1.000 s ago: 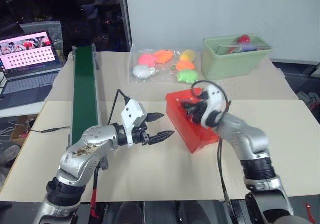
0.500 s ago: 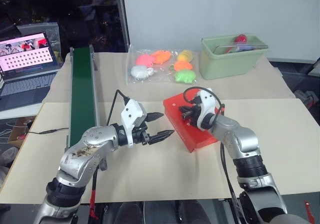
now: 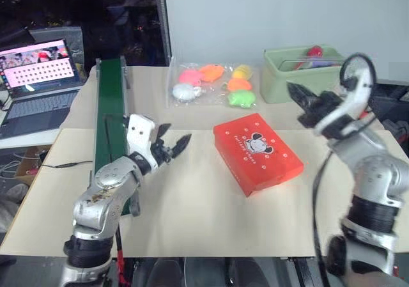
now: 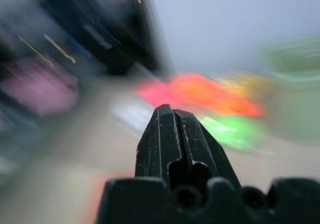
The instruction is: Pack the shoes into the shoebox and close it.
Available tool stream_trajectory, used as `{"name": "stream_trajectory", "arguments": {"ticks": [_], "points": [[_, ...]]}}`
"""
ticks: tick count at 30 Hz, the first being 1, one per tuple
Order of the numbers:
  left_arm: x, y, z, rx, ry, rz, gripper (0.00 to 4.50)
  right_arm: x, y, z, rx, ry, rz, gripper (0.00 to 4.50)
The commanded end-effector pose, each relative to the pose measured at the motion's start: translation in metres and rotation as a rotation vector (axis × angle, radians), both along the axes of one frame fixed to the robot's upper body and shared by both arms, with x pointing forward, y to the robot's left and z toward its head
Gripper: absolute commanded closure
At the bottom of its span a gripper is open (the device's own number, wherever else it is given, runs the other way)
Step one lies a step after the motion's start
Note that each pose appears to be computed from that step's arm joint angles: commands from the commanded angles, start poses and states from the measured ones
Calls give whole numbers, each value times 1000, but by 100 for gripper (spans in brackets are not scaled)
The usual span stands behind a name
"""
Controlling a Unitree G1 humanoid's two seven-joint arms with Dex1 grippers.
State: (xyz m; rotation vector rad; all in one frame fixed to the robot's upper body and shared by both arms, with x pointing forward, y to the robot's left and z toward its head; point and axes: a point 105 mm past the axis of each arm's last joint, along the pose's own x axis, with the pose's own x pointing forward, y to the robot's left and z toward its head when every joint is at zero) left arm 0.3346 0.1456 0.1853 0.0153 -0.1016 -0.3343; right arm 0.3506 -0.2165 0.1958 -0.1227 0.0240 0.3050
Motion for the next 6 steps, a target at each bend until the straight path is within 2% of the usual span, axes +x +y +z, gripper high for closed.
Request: {"name": "stream_trajectory", "arguments": {"ticks": [1,6], "points": [[1,8,8,-10,-34,103,89,-5,20,6,-3,-94,57,446],[0,12,3,-38,-7,152,89,-7,30,-8,4,-86,56,446]]}}
